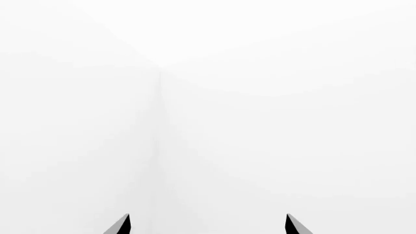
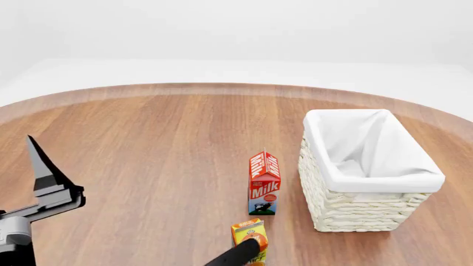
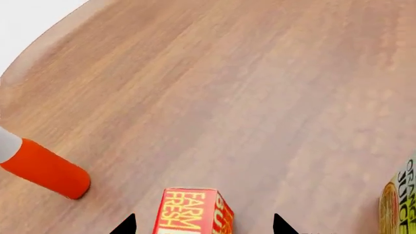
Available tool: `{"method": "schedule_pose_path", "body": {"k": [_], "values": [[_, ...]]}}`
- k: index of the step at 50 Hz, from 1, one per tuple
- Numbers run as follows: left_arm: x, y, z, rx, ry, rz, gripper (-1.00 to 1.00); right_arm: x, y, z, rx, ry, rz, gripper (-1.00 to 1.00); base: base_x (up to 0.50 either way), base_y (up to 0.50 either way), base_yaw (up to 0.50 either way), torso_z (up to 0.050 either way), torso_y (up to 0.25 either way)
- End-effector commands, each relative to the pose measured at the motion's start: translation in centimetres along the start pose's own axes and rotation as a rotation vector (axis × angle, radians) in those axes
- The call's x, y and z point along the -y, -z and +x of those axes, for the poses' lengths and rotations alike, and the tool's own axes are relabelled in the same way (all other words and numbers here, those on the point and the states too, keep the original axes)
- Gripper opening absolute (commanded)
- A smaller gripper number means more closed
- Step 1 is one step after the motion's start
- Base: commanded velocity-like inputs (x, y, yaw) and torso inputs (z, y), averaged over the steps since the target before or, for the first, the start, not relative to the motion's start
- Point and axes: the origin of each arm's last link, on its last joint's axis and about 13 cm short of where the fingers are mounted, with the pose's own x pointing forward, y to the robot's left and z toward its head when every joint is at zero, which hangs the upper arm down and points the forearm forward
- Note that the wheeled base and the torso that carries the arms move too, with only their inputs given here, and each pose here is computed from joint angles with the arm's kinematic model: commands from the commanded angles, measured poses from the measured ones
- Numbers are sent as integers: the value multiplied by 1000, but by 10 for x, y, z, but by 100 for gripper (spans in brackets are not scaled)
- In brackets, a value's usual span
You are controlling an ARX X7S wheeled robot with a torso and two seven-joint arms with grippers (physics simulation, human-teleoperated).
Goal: Pick up the cream cheese box and the butter, and put them in the basket.
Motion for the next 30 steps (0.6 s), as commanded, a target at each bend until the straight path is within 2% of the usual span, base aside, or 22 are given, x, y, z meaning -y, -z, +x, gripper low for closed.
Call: {"method": "schedule_pose_path", "body": {"k": [1,12,21,30], "values": [[-3,2,1,-1,-11,10,100,2,0,17,9,60,89,100,0,0,0,0,0],[-3,3,1,-3,-9,8,100,-2,6,24,-46,78,82,100,0,0,0,0,0],[-4,3,1,-2,-11,4,100,-8,12,24,-59,25,-8,100,0,0,0,0,0],[-4,3,1,-5,-11,2,100,-11,15,26,-67,6,-34,100,0,0,0,0,0]]}}
